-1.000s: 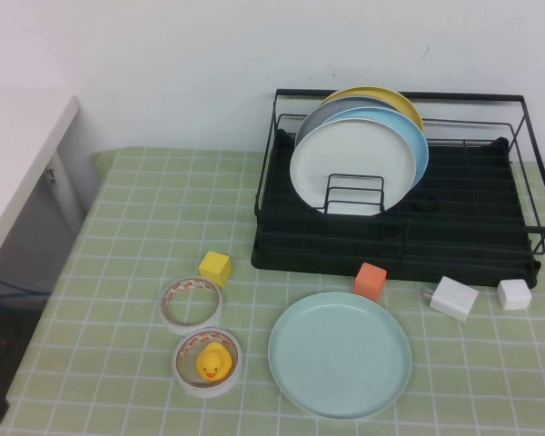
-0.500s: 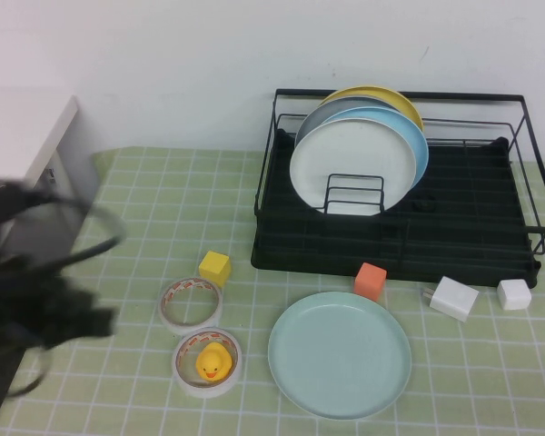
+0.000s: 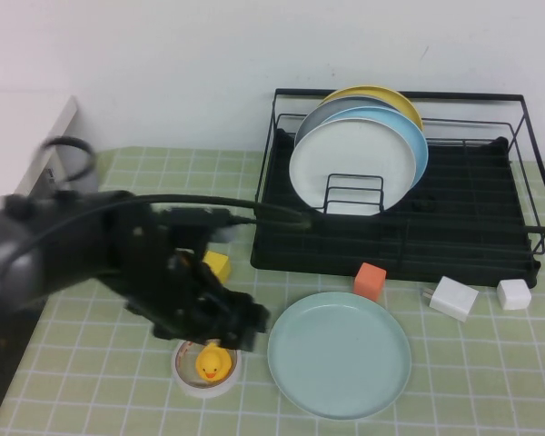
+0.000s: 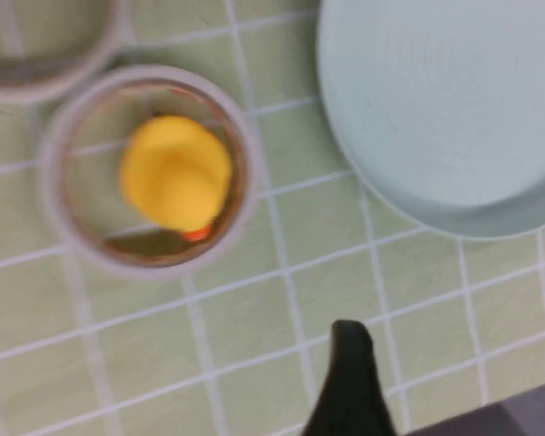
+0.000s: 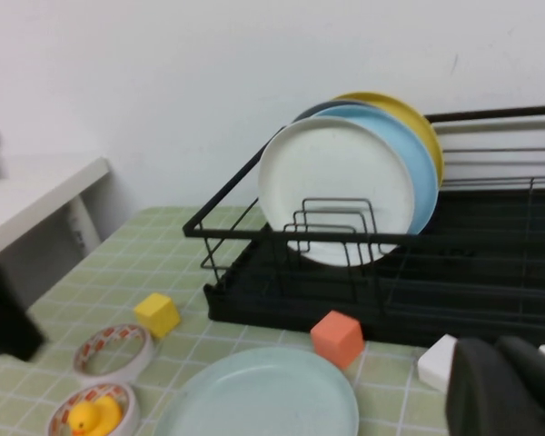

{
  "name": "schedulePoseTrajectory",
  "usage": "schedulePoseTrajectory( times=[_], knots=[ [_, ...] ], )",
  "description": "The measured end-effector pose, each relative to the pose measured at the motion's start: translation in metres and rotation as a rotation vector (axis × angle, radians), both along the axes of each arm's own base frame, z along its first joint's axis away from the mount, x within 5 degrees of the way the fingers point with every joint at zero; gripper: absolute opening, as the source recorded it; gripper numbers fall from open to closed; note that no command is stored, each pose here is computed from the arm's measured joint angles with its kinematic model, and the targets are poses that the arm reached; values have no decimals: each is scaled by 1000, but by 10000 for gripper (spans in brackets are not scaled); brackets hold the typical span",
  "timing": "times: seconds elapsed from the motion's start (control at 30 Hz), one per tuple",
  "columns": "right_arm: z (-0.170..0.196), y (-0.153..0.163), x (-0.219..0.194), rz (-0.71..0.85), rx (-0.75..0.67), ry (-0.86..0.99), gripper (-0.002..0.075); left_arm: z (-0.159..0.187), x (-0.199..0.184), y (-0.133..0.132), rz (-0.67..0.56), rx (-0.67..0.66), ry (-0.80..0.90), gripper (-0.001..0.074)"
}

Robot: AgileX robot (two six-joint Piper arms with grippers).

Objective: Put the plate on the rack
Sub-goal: Pick up the plate from the table

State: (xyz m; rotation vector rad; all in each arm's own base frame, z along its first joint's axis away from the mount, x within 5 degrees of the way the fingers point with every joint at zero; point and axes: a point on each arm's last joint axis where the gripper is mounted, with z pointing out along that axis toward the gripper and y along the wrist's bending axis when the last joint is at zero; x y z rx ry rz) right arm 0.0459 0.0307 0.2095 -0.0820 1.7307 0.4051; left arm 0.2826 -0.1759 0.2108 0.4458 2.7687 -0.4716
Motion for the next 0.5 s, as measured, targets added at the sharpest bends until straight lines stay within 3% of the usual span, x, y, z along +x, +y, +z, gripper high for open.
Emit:
schedulePoseTrajectory(
  times=[0.17, 0.5],
  knots=[
    [-1, 1, 0, 11, -5, 11, 9, -30, 20, -19, 15, -31, 67, 482],
    [-1, 1, 0, 12, -8, 10, 9, -80, 57, -41, 7, -34, 65, 484]
  ],
)
